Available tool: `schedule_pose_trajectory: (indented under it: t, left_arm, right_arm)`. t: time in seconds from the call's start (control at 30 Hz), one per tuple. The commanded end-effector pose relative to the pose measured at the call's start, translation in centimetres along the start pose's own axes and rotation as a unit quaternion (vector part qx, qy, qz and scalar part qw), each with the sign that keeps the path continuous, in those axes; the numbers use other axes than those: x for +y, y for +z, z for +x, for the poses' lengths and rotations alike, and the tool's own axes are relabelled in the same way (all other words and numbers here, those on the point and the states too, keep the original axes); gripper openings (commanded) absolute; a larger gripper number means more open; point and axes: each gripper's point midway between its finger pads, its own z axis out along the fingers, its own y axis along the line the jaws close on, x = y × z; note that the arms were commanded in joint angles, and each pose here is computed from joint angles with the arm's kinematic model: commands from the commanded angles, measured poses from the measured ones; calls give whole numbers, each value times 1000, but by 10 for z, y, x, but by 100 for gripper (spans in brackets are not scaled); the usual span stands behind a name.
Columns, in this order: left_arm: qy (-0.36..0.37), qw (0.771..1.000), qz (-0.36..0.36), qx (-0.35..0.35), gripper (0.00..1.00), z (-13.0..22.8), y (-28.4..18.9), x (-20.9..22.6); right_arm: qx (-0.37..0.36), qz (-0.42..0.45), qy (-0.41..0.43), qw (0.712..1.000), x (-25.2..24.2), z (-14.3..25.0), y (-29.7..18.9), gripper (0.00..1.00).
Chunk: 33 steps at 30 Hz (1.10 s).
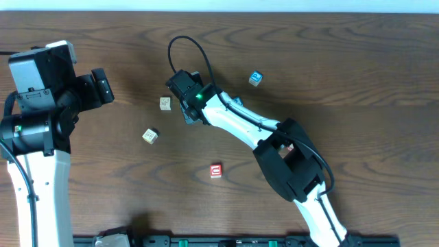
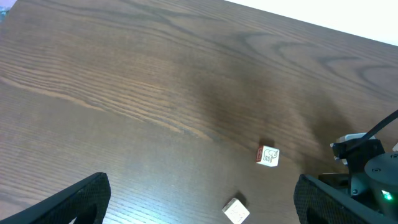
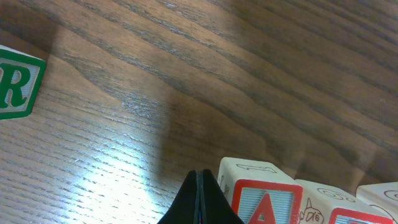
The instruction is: Spell out Ai2
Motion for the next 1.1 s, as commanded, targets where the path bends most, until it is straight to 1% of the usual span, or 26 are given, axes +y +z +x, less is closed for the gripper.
schedule_pose_trajectory:
  t: [0.0,0.47,0.83,1.07]
  left_arm:
    - [-3,1000,3,-6,95,-5,-2,0]
    - [-3,1000,3,-6,95,-5,-2,-1]
    - [-3,1000,3,-6,95,-5,-2,-1]
    - [-3,1000,12,-6,95,-6,-2,-4]
  right_arm:
    - [0,8,4,1000,-7,-4,5,1]
    - [3,14,16,1000,-16,-5,7,1]
    - [-3,32,64,997,-22,-6,6,1]
    - [-5,38,81,996,-25,-6,6,1]
